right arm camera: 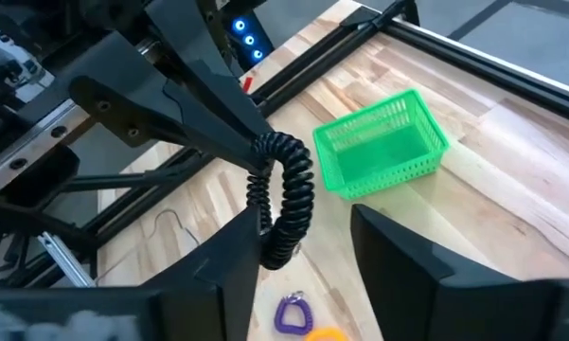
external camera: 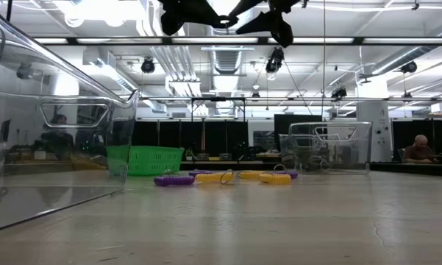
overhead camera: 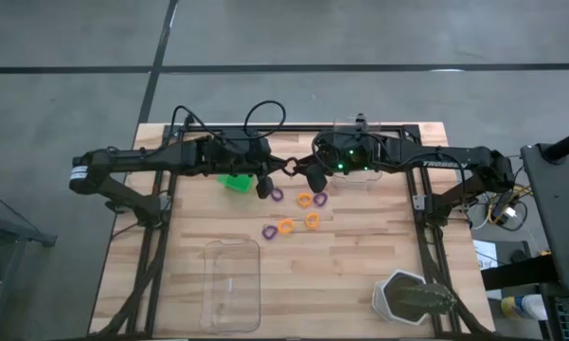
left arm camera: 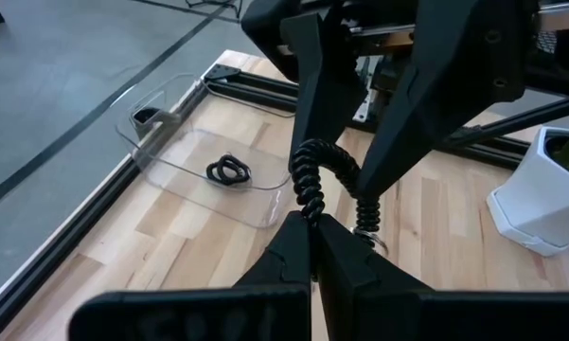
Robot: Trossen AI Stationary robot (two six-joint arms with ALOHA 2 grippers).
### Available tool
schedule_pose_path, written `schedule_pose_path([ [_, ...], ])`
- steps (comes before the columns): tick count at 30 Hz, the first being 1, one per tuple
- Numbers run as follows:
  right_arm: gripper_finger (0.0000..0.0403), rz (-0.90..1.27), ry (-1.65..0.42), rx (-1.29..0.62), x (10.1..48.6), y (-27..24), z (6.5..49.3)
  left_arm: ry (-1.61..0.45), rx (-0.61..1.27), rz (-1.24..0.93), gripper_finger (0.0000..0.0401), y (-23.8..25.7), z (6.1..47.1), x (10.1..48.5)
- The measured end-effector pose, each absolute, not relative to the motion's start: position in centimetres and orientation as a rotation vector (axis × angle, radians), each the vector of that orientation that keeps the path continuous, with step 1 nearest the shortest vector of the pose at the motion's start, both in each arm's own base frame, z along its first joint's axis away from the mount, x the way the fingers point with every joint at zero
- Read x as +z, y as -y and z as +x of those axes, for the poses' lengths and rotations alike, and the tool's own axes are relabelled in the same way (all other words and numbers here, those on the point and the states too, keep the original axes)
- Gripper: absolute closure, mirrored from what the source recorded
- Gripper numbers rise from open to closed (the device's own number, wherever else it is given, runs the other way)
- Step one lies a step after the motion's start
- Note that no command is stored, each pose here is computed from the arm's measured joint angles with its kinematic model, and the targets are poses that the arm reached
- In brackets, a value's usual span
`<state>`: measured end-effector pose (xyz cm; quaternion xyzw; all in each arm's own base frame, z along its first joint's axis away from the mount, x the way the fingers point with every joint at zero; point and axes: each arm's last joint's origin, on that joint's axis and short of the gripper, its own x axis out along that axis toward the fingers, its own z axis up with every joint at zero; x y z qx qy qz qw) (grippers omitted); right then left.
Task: Sort spring keychains
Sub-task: Put the black spring keychain into the top transparent bin
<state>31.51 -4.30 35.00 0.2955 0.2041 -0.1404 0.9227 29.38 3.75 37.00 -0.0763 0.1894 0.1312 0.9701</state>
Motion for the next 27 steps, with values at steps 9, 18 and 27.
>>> schedule_pose_path([
  [9,0.0371,0.571,-0.423,-0.281,35.0,4.3,31.5,-0.384,0.265,-0.15,0.0389,-3.8,29.4,37.0],
  [18,0.0385,0.569,-0.43,-0.28,34.9,4.3,31.5,-0.381,0.274,-0.159,0.0386,-4.0,29.4,37.0],
  [27,0.0387,0.59,-0.471,-0.315,34.5,4.6,31.2,-0.373,0.33,-0.234,0.0341,-5.2,29.3,36.9],
])
